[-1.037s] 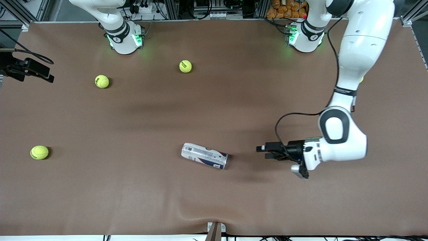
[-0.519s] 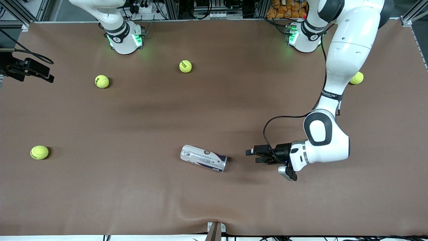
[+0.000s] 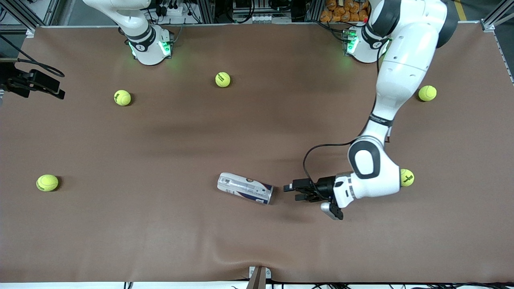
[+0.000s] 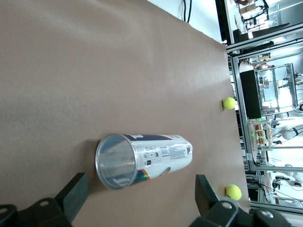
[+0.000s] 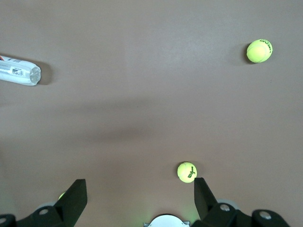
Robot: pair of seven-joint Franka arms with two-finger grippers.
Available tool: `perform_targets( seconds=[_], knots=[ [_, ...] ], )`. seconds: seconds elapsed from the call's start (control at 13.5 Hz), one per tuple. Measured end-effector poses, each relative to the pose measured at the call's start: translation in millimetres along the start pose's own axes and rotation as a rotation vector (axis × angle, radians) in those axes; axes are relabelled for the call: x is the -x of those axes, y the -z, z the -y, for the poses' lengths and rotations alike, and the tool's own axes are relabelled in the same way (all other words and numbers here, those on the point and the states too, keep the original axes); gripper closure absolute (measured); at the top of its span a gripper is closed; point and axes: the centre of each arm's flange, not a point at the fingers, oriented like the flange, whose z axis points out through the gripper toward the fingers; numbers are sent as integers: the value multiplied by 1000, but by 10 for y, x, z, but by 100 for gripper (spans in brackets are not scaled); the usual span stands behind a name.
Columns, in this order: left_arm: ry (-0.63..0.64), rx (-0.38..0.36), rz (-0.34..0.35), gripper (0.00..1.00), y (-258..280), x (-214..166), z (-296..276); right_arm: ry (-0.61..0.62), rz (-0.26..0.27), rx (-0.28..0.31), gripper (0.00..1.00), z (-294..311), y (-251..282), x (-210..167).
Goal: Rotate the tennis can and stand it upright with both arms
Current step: 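Reach the left gripper down to the lying can's body, then close the left gripper around the can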
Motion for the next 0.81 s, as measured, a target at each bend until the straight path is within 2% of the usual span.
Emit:
perform_targets(
  seconds=[0.52,0.81],
  knots=[
    [-50,-48,-25,0,-517,108,-133,0,0,0,0,0,0,0],
    [-24,-38,-29,0,-650,153,3,0,0,0,0,0,1,0]
  ],
)
